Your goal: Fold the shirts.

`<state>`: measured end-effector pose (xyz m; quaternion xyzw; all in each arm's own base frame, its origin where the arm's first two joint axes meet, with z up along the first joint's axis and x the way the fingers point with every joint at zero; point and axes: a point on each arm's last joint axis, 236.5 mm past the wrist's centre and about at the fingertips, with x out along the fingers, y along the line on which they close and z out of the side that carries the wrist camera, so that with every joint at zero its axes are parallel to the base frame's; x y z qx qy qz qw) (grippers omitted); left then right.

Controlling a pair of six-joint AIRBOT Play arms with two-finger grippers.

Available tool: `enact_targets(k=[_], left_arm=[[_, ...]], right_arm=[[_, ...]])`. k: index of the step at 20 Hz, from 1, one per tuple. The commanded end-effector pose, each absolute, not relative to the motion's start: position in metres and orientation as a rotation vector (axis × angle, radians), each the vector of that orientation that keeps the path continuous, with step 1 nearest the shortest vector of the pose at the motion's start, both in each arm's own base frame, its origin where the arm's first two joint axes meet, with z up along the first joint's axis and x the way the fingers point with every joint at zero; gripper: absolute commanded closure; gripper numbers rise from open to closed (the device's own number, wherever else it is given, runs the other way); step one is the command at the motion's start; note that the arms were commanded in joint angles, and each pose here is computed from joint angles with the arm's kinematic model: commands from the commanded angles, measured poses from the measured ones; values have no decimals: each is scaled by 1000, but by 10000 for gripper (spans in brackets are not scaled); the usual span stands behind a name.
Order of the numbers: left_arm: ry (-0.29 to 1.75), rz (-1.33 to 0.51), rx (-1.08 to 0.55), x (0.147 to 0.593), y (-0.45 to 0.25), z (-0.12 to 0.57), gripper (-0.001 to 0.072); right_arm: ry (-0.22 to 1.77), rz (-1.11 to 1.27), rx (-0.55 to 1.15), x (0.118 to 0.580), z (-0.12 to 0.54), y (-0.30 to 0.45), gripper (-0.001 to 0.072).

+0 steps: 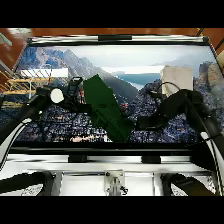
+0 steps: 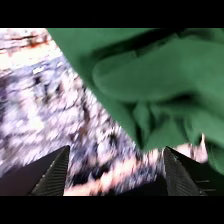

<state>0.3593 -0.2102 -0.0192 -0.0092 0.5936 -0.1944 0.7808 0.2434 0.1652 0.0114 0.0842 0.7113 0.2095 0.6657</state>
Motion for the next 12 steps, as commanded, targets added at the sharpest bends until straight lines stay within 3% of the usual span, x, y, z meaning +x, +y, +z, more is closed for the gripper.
enact_targets(k=[1,10,12], left_arm=[[1244,-399,-111,385,-222,-53,26],[1178,-422,-162,408,-238,-74,52],[1178,-421,-178,409,-240,-75,208]], right_arm=[[1594,505,188,245,-13,187,18],[1746,590,134,219,-59,229,19],[1711,597,124,224,-64,238,19]])
